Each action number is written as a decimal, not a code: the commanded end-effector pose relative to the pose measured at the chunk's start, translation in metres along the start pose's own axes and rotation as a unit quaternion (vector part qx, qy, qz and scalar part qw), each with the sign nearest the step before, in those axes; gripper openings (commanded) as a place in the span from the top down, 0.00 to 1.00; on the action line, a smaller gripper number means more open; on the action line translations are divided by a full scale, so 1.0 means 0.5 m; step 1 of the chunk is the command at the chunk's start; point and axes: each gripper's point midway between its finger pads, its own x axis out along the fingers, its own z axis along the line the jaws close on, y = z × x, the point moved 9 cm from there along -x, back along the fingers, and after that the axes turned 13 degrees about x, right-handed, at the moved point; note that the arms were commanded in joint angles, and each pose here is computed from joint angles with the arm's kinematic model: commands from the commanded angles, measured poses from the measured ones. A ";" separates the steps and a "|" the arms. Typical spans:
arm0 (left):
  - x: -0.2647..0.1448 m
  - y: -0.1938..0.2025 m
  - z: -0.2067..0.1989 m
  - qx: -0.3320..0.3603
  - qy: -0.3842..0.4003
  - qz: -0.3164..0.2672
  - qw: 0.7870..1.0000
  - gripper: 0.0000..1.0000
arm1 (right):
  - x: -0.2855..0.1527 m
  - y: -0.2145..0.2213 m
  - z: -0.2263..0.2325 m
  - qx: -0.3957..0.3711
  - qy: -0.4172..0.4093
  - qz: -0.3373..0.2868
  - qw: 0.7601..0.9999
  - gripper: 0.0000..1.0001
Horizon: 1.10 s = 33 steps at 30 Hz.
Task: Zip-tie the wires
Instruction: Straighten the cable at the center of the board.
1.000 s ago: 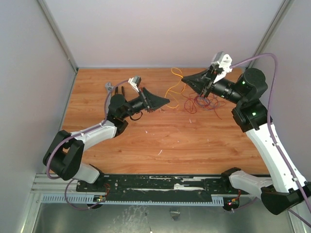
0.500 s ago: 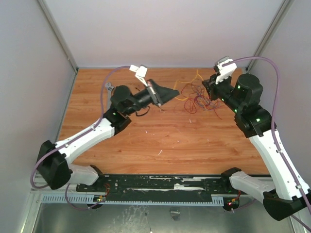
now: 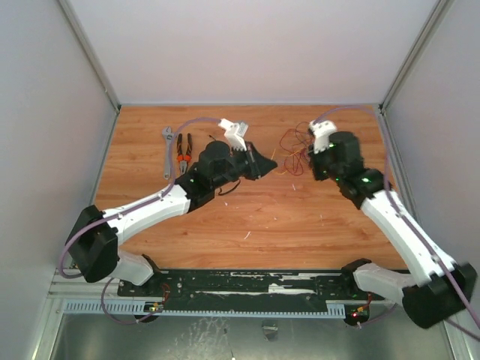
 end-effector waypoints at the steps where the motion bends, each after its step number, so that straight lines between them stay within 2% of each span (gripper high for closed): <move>1: -0.041 0.074 0.075 -0.007 -0.081 0.044 0.996 1.00 | 0.077 0.142 0.039 0.067 -0.071 0.142 0.985 0.80; 4: -0.081 0.152 0.129 -0.024 -0.136 0.084 0.987 1.00 | 0.090 0.178 0.051 0.084 -0.090 0.161 0.979 0.60; 7: -0.121 0.179 0.157 -0.016 -0.183 0.088 0.979 1.00 | 0.081 0.168 0.029 0.076 -0.035 0.137 0.987 0.40; 10: -0.142 0.184 0.169 -0.005 -0.204 0.094 0.974 1.00 | 0.072 0.150 0.003 0.073 0.000 0.114 0.991 0.29; 16: -0.164 0.212 0.180 -0.014 -0.212 0.113 0.971 1.00 | 0.124 0.162 -0.035 0.092 0.012 0.128 0.987 0.28; 20: -0.176 0.223 0.184 -0.015 -0.215 0.117 0.969 1.00 | 0.178 0.183 -0.052 0.074 0.031 0.146 0.986 0.17; 23: -0.182 0.222 0.184 -0.014 -0.214 0.114 0.970 1.00 | 0.214 0.208 -0.064 0.070 0.044 0.171 0.982 0.16; 33: -0.194 0.215 0.185 -0.015 -0.217 0.109 0.970 1.00 | 0.300 0.269 -0.105 0.103 0.072 0.198 0.972 0.26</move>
